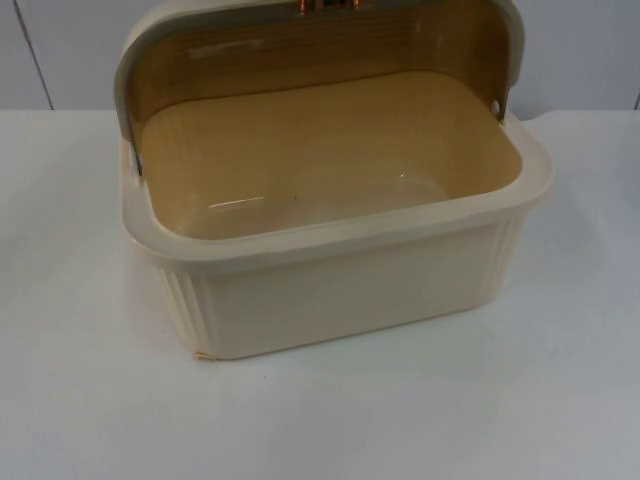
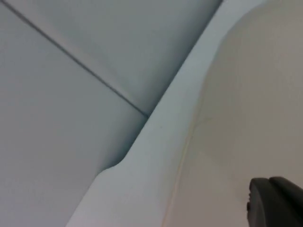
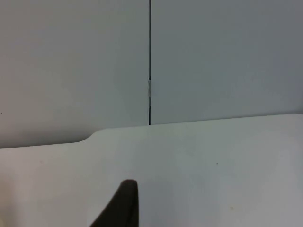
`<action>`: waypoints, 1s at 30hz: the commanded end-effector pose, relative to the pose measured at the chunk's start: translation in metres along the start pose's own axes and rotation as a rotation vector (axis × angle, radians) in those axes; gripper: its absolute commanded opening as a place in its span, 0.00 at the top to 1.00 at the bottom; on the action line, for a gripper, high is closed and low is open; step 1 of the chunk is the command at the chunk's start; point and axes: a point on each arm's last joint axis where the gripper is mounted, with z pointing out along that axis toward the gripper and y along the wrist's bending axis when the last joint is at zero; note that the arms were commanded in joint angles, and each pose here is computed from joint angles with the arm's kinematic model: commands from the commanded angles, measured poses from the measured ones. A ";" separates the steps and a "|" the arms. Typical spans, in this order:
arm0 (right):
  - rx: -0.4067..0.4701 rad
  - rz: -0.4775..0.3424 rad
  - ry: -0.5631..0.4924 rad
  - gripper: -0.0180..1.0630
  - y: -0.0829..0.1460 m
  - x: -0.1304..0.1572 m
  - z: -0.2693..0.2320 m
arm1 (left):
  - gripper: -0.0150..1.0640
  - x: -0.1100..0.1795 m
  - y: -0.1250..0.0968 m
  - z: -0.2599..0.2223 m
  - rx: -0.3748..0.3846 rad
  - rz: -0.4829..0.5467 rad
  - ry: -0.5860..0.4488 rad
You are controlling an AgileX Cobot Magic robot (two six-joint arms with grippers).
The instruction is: Open the box lid with the left hand, place the block into the box with the right hand, then close the box lid with the left hand.
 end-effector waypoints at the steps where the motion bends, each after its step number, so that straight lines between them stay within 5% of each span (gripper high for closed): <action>1: 0.000 0.006 -0.008 0.02 -0.001 0.000 -0.001 | 0.99 -0.002 -0.007 0.003 0.051 0.010 -0.019; 14: -0.003 0.009 -0.008 0.02 0.000 0.000 -0.001 | 0.99 -0.002 -0.035 0.012 0.168 0.278 -0.012; 30: -0.004 0.010 -0.008 0.02 0.000 0.000 -0.001 | 0.99 -0.003 -0.040 0.007 0.200 0.242 -0.031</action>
